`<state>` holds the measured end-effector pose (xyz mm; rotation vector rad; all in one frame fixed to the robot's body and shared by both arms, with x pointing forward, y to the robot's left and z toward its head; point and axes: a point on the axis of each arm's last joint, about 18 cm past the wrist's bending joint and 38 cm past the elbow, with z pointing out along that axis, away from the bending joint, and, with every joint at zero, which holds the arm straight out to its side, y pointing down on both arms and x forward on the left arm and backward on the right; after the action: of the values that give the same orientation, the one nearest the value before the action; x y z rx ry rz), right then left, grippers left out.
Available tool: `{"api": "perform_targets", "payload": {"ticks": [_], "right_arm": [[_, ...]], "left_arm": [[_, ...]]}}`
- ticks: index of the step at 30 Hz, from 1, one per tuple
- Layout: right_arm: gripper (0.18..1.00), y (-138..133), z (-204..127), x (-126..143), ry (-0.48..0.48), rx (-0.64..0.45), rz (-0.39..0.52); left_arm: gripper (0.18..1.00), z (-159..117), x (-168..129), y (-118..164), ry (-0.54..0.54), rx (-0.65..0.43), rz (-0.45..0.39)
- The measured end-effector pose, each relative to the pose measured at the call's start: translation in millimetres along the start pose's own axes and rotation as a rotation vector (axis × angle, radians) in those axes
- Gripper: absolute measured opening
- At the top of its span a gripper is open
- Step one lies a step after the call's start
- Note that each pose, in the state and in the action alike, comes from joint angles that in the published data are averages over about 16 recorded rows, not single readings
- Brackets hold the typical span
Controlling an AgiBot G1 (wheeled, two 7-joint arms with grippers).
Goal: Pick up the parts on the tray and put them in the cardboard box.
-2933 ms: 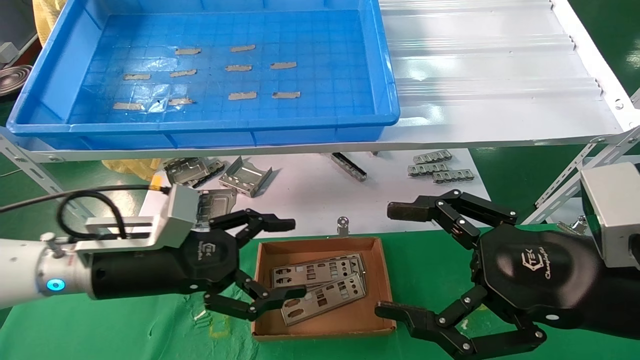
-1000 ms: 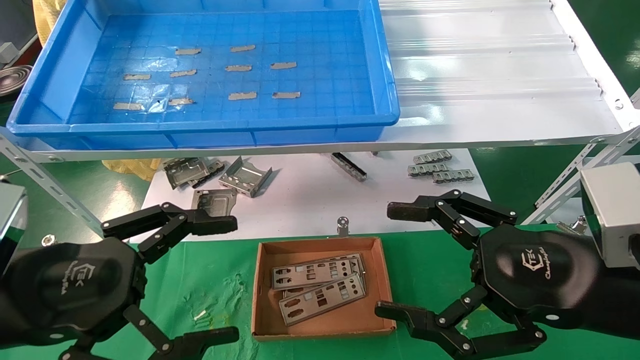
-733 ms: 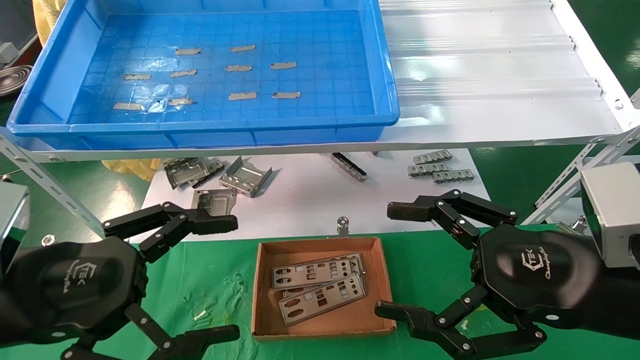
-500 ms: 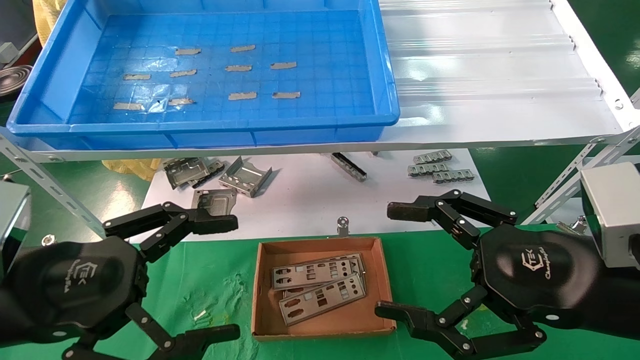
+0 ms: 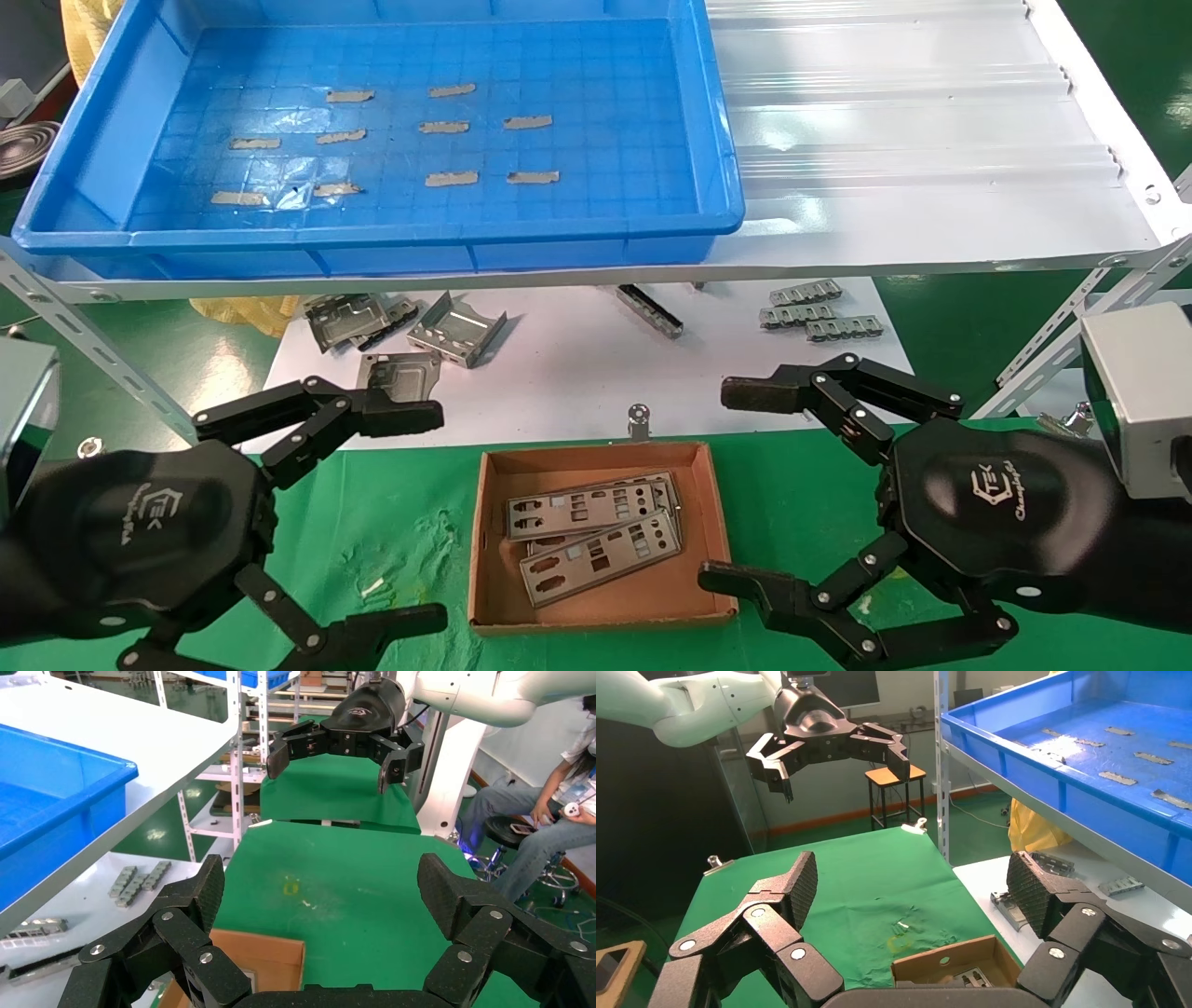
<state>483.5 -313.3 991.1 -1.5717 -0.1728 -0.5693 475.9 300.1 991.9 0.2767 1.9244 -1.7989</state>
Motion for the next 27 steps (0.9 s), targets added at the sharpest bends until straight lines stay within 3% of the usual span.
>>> {"api": "perform_targets", "payload": {"ticks": [27], "right_arm": [[1.001,0.0,0.0,0.0,0.0,0.0,0.0]], "left_arm": [[1.001,0.2,-0.3,0.2,0.0,0.0,0.0]]}}
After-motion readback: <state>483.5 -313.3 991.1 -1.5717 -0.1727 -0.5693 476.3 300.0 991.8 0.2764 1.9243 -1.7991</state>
